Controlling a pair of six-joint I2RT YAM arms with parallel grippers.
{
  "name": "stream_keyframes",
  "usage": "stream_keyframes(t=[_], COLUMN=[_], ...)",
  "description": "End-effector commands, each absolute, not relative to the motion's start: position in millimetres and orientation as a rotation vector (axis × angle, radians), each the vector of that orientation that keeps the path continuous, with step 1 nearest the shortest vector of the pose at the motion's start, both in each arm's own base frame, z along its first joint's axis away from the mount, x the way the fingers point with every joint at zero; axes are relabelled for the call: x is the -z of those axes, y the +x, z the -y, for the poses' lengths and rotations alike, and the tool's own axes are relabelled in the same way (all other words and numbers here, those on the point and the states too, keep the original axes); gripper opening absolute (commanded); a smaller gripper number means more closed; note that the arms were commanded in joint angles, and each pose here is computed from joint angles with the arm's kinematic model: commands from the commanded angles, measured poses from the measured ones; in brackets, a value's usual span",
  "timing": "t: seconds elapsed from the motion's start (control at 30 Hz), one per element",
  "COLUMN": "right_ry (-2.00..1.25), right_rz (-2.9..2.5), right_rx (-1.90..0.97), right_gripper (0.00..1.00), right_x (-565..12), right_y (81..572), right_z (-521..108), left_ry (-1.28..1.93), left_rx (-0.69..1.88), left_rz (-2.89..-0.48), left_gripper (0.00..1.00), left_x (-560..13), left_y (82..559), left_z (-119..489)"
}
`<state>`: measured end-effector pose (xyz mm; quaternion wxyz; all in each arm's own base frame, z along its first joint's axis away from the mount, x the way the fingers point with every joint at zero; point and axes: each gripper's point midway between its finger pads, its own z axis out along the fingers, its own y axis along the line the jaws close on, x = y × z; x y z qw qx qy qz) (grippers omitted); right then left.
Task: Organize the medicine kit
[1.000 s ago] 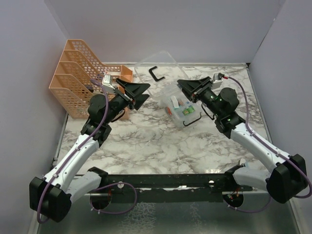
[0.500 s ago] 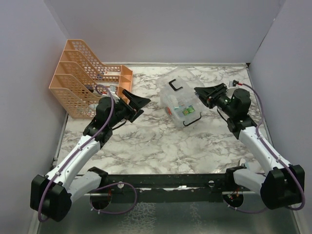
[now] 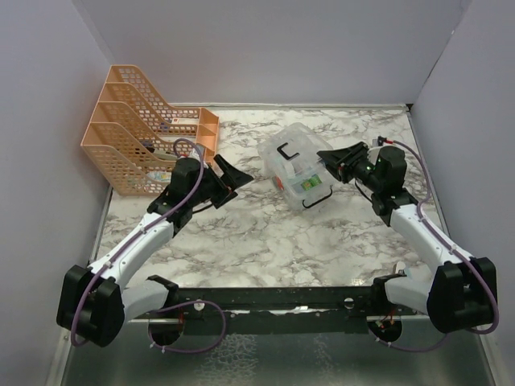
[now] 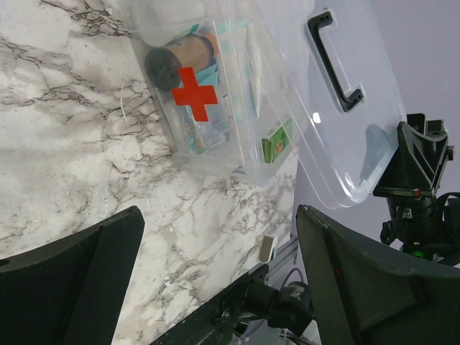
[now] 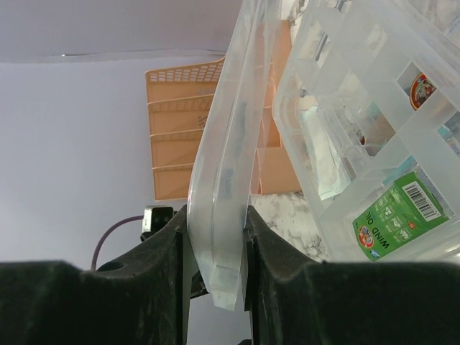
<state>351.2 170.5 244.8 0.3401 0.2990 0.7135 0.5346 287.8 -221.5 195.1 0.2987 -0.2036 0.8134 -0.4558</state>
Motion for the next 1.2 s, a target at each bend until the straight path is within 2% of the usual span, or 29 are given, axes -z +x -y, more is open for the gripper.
stream_keyframes(t=[0.0, 0.43, 0.87, 1.17], right_ry=[0.752, 0.879, 0.993, 1.071], right_rz=[-1.757, -1.813, -1.845, -1.941], right_rx=[-1.406, -1.295, -1.164, -1.029], right_gripper=[0.14, 0.16, 0.38, 0.48], right_x=[-257.9, -203.1, -175.8, -163.8], right_y=[360.6, 356.5, 345.9, 337.8], right_z=[-165.5, -152.3, -133.3, -122.0], left_ry=[-0.466, -0.409, -0.303, -0.22], left_rx=[1.236, 1.228, 1.17, 1.06], left_rz=[-2.152, -2.206, -2.223, -2.181], left_gripper=[0.91, 0.91, 0.91, 0.91], left_x=[-205.0, -195.3, -188.5, -194.4], left_y=[289.8, 304.7, 358.3, 405.7], left_z=[226.6, 238.2, 259.4, 267.1])
